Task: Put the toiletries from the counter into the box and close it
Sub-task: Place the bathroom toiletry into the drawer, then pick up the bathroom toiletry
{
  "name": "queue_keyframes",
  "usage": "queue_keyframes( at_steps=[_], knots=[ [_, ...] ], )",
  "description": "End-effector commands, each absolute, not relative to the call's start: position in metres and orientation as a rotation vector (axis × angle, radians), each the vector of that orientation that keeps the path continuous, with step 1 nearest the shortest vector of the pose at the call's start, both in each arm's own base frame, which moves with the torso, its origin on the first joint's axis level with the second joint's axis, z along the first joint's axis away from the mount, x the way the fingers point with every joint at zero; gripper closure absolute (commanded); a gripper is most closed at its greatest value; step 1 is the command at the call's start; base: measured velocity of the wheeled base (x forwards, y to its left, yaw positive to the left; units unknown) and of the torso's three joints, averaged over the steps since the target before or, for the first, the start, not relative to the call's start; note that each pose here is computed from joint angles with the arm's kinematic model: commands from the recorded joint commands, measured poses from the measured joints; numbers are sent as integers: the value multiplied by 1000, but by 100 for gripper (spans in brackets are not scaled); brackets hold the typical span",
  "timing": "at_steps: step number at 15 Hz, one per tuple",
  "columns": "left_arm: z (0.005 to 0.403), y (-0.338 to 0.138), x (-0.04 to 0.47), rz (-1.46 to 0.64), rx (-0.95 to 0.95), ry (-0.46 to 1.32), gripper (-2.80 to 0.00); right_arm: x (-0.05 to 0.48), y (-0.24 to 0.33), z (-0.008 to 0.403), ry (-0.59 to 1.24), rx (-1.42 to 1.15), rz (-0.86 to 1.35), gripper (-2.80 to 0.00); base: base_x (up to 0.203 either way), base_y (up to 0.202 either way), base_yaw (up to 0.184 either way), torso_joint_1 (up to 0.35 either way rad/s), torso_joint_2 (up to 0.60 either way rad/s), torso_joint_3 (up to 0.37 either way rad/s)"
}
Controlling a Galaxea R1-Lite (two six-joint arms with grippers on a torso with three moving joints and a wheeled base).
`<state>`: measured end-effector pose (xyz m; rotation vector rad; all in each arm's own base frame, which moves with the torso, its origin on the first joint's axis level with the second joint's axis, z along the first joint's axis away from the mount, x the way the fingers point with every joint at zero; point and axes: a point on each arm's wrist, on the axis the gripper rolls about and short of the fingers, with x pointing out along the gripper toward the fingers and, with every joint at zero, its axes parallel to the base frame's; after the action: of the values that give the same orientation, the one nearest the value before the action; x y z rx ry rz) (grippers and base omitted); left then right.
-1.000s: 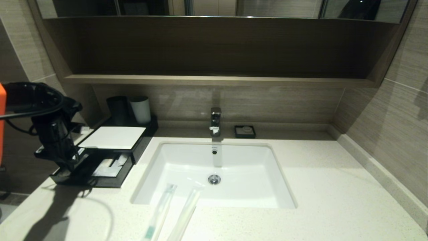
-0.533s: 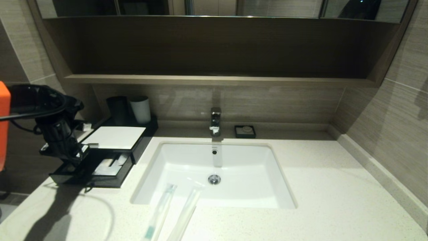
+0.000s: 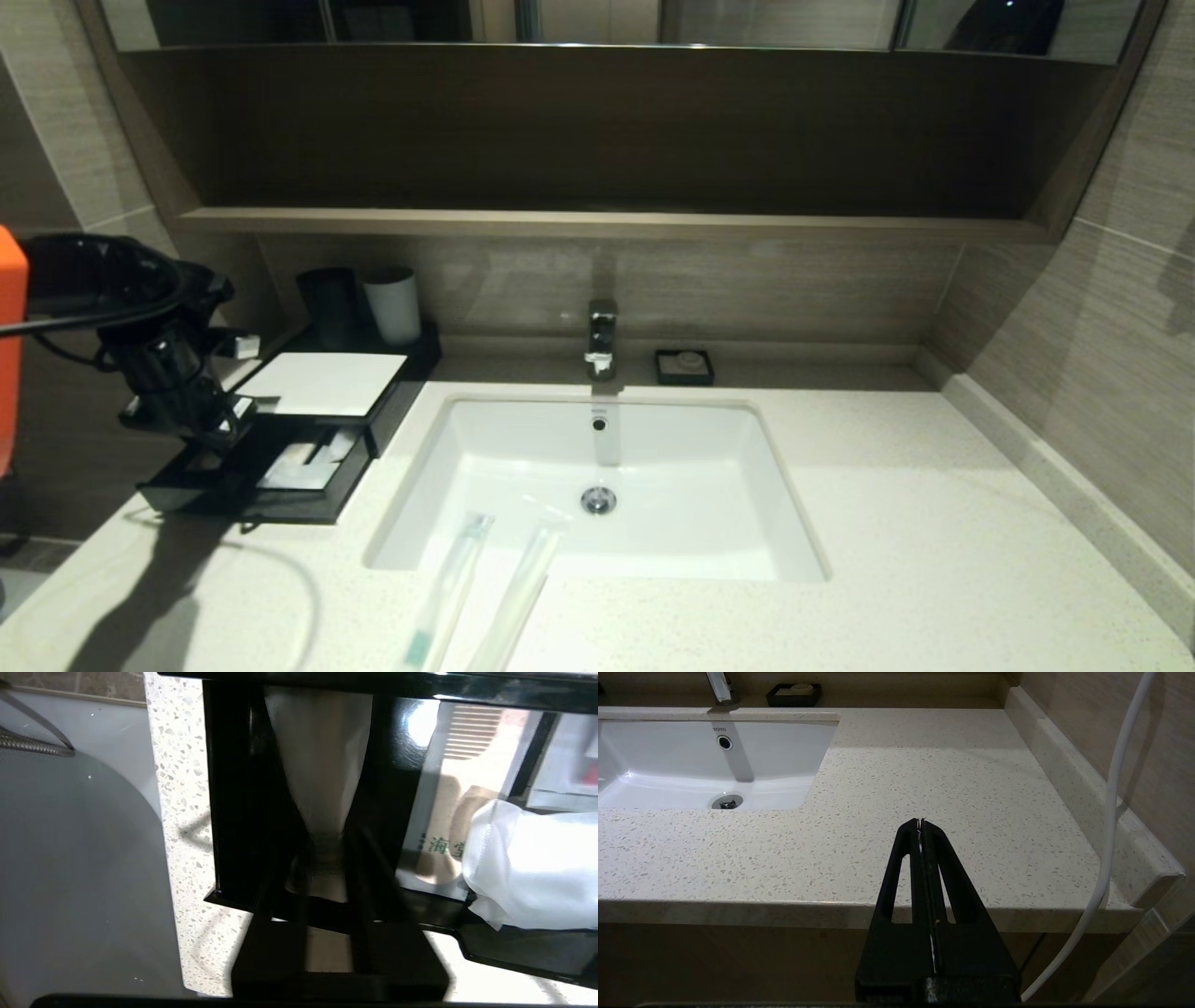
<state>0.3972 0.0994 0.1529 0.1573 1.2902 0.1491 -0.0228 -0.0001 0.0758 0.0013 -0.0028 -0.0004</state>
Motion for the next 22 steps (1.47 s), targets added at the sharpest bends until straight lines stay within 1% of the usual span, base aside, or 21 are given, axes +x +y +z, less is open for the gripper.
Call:
queue_keyframes(
  at_steps=[1, 7, 10, 15, 16, 19, 22],
  knots=[
    [157, 99, 395, 142, 166, 1288, -280, -23, 0, 75, -2, 2, 0, 0, 0, 0, 0, 0, 0, 0],
    [167, 98, 390, 145, 166, 1272, -280, -23, 0, 75, -2, 2, 0, 0, 0, 0, 0, 0, 0, 0],
    [197, 94, 375, 150, 166, 1202, -280, -23, 0, 75, -3, 2, 0, 0, 0, 0, 0, 0, 0, 0],
    [255, 81, 330, 83, 120, 1063, -280, -23, 0, 75, -3, 2, 0, 0, 0, 0, 0, 0, 0, 0],
    [263, 78, 319, 65, 109, 1043, 0, -23, 0, 75, -3, 2, 0, 0, 0, 0, 0, 0, 0, 0],
    [274, 68, 287, 18, 66, 1036, 0, -23, 0, 75, -3, 2, 0, 0, 0, 0, 0, 0, 0, 0],
    [277, 53, 255, -91, -68, 1042, 0, -23, 0, 75, -2, 2, 0, 0, 0, 0, 0, 0, 0, 0]
  ],
)
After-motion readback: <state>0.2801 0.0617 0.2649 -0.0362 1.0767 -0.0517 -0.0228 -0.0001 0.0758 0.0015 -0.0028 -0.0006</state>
